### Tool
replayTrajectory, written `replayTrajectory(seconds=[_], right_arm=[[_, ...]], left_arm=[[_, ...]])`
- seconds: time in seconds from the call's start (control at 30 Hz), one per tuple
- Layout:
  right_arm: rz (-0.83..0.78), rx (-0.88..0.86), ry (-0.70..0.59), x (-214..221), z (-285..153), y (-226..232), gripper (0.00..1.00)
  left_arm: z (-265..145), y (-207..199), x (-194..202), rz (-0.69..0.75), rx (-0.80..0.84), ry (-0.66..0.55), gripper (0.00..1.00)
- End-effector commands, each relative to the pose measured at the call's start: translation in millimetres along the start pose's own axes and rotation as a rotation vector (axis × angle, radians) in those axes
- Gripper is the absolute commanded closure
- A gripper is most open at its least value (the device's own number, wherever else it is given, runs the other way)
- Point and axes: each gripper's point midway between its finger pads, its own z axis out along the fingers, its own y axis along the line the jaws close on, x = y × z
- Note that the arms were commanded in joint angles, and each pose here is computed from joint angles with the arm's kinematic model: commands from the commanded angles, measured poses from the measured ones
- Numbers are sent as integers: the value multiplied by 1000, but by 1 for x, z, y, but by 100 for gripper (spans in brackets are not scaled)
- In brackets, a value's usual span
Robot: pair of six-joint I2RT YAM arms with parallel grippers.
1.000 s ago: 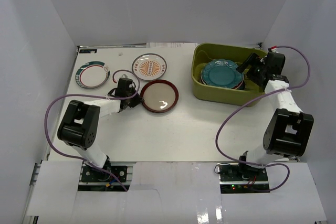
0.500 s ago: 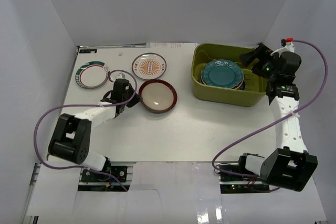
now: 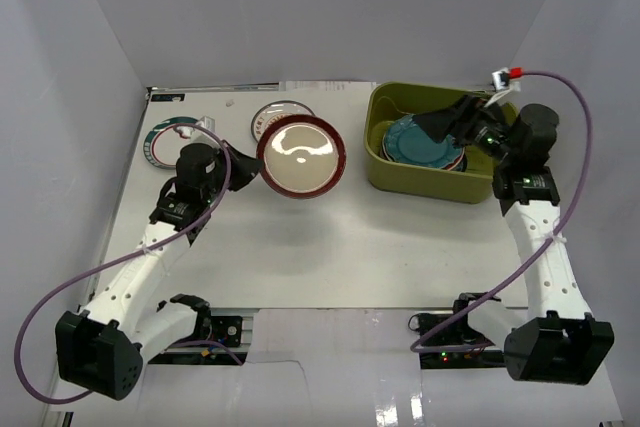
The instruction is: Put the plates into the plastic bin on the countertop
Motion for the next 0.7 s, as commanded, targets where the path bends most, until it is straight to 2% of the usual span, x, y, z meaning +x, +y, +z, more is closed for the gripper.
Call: replayTrajectory(seconds=[0.0,0.07,0.33,0.4,0.43,0.47,0.53,0.57,0.6,0.63,0.67], right_arm=[[-94,-184,143,32,17,48,10],[-95,-189,212,53,26,58,10],[-43,-252,301,87,53,72,9],[-18,-276,311,95,62,74,2],[-2,-291,320,98,63,75,2],[21,-293,331,103,68,72,15],[61,-299,329,105,73,71,30],[79,-288,338,107,78,66,52],[86,-282,339,108,81,65,62],[94,-271,330,104,86,63,88],[96,-254,315,100,89,62,92]], left_arm=[[-34,-92,-50,-22,310,-106,100],[-39,-107,-56,-24,363,-107,100],[-44,-141,-51,-24,546,-39,100],[-41,-144,-45,-28,571,-5,100],[-41,-147,-45,-22,587,-3,100],[-40,-148,-45,-20,591,0,100],[-35,-147,-43,-22,588,13,100],[-34,-148,-44,-21,589,14,100],[-32,-148,-44,-20,588,18,93],[-28,-147,-42,-15,583,28,86],[-25,-147,-43,-10,577,28,77]])
